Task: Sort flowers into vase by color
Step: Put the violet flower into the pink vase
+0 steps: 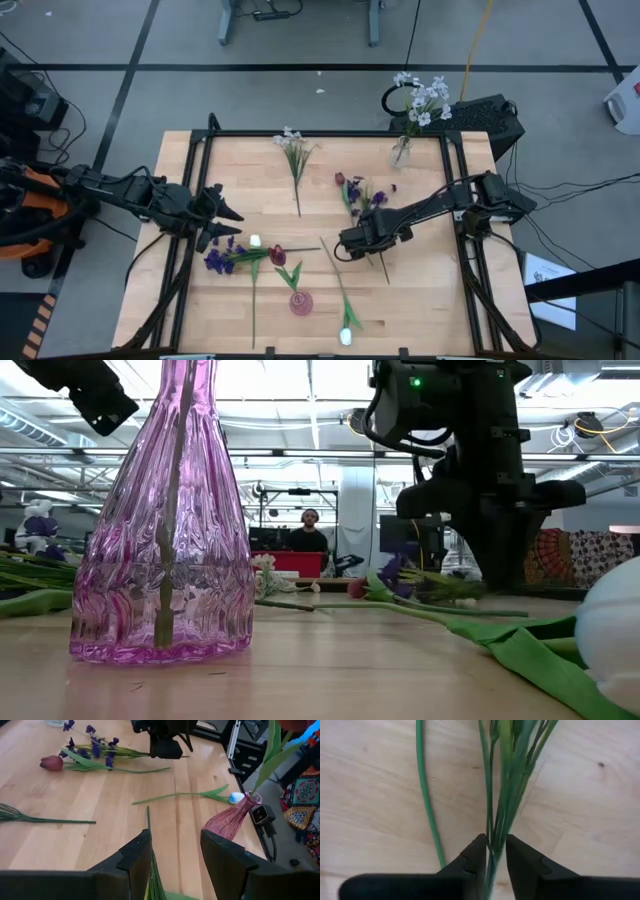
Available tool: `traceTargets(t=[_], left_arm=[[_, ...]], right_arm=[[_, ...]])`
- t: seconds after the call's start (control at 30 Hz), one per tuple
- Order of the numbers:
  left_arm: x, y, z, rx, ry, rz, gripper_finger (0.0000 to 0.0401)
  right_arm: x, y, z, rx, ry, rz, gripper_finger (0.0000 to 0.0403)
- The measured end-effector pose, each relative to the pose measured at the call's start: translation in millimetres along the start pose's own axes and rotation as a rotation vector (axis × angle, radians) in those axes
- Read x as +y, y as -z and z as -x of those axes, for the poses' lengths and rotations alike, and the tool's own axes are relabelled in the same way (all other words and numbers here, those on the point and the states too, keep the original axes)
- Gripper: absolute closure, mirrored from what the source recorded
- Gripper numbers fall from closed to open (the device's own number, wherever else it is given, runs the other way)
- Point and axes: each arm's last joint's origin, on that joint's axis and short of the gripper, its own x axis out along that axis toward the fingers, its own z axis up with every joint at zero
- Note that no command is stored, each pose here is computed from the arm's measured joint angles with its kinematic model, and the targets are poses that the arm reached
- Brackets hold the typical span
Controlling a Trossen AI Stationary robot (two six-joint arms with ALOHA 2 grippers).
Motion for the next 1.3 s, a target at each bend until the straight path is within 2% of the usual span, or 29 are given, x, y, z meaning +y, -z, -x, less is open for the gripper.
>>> traceTargets(t=[0.2,0.3,0.53,0.6,0.67,0.77,0.93,1.0,1.17,1.3], left_arm=[[0,0,0,0.0,0.0,0.026,0.0225],[0,0,0,0.0,-0.001,0.044,0.0225],[0,0,0,-0.005,-0.013,0.051,0.0225],[0,0,0,-0.005,-0.013,0.053,0.0225],[0,0,0,-0.004,-0.014,0.052,0.0225],[0,0,0,-0.004,-0.014,0.052,0.0225],[1,0,0,-0.005,-0.016,0.046,0.0225],[1,0,0,-0.005,-0.019,0.044,0.0225],[1,0,0,-0.008,-0.031,0.049,0.0225],[2,-1,0,-0.022,-0.067,0.049,0.0225]], right_arm=[[0,-3,1,-0.102,0.008,-0.062,0.029],[-1,-7,-1,-0.104,0.005,-0.089,0.0272],[-6,-9,-30,-0.117,-0.09,-0.121,0.0252],[-12,-7,-38,-0.117,-0.073,-0.162,0.0253],[-17,-6,-43,-0.114,-0.062,-0.195,0.0261],[-18,-2,-44,-0.127,-0.051,-0.154,0.0285],[-16,-2,-43,-0.124,-0.066,-0.055,0.0379],[-15,-2,-40,-0.121,-0.071,-0.021,0.0392],[-23,3,-5,-0.191,-0.099,0.007,0.0399],[-31,14,54,-0.38,-0.269,-0.011,0.0401]])
